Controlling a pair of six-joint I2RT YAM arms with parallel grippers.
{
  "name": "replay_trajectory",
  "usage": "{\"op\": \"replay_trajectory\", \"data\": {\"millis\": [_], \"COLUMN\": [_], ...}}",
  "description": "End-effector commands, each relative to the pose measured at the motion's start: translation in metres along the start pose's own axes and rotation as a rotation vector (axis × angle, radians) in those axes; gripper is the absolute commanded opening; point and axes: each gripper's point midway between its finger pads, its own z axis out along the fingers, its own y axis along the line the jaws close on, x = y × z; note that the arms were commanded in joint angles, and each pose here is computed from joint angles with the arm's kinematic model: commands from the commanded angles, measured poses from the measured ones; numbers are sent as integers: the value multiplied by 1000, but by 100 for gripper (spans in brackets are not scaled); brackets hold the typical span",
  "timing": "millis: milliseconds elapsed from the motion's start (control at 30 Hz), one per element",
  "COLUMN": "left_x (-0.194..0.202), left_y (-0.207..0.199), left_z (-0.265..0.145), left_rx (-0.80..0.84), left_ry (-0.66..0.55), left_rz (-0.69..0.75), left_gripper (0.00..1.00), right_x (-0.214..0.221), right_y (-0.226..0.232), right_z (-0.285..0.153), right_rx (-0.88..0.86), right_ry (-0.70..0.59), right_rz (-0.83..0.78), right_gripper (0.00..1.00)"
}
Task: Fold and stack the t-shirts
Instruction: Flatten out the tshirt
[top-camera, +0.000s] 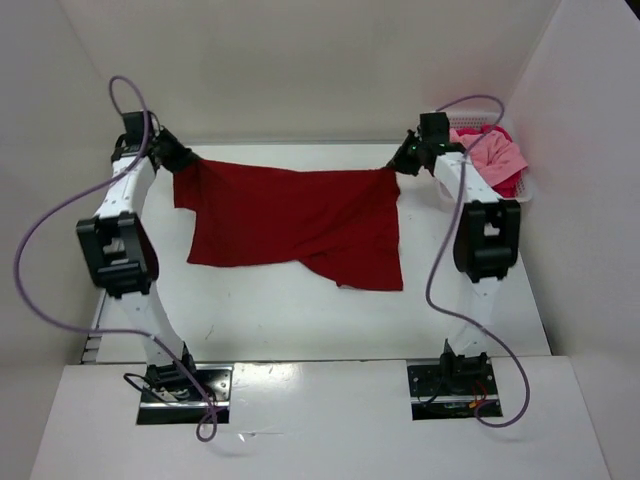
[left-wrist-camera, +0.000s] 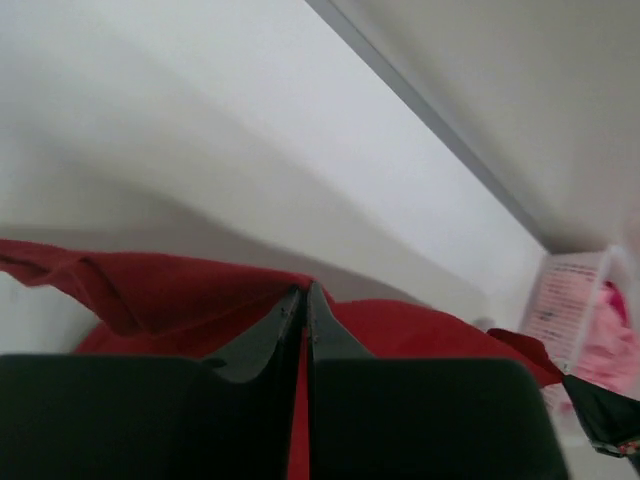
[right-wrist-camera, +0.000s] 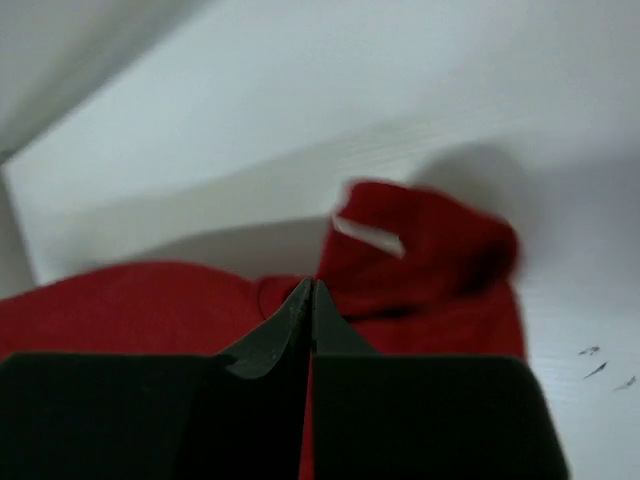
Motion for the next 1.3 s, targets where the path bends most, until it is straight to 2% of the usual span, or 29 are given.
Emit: {"op": "replay_trajectory", "data": {"millis": [0, 33, 67, 100, 167, 200, 233, 267, 300, 333, 367, 433, 467, 500, 533, 567, 633, 700, 900, 1000, 1067, 1167, 1267], "left_x": [-14, -17, -24, -24, -32, -14, -20, -21, -18, 14, 20, 32, 63, 72, 79, 88, 122, 133, 166, 176, 178, 172, 173], "left_y": [-17, -21, -28, -28, -40, -9, -14, -10, 5, 25, 36, 48, 79, 91, 99, 111, 137, 156, 195, 214, 219, 216, 225], "left_z": [49, 54, 58, 58, 35, 37, 12, 4, -5, -19, -26, -53, -56, -62, -77, -80, -86, -86, -69, -63, -60, -54, -53], "left_rx": [0, 4, 18, 19, 41, -16, -8, 7, 2, -3, -15, -23, -85, -115, -148, -186, -264, -328, -462, -534, -540, -512, -552], "left_ry": [21, 33, 37, 37, -13, 25, -18, -52, -60, -4, -6, -13, 34, 33, 22, 19, 51, 48, 90, 88, 74, 38, 21], "left_rz": [89, 87, 111, 120, 145, 117, 123, 113, 88, 65, 41, 23, -10, -40, -95, -122, -213, -278, -426, -481, -501, -523, -532], "left_gripper": [21, 33, 46, 71, 91, 99, 99, 99, 99, 99, 99, 96, 83, 59, 23, 18, 18, 26, 32, 34, 42, 42, 42], "right_x": [-58, -56, -63, -63, -60, -45, -39, -41, -8, 2, 28, 56, 72, 99, 111, 140, 157, 179, 202, 208, 211, 214, 216], "right_y": [41, 49, 50, 57, 65, 51, 47, 58, 33, 35, 27, 26, 39, 29, 31, 25, 29, 22, 8, 4, 3, 3, 0], "right_z": [-4, 0, -4, -6, -23, -21, -25, -51, -46, -52, -66, -77, -91, -92, -96, -99, -116, -125, -135, -137, -140, -142, -141], "right_rx": [-66, -75, -63, -71, -75, -40, -41, -76, -38, -54, -46, -60, -91, -69, -70, -52, -78, -87, -91, -91, -97, -104, -97], "right_ry": [-116, -109, -134, -132, -126, -96, -97, -126, -59, -64, -35, 6, 17, 72, 85, 139, 149, 178, 224, 239, 247, 253, 260], "right_rz": [-24, -32, -33, -49, -63, -65, -65, -65, -40, -28, -18, -19, -43, -48, -61, -71, -82, -84, -107, -105, -105, -104, -103], "right_gripper": [4, 10, 26, 34, 48, 50, 50, 50, 48, 44, 33, 22, 18, 14, 13, 13, 17, 20, 25, 31, 32, 32, 32]}}
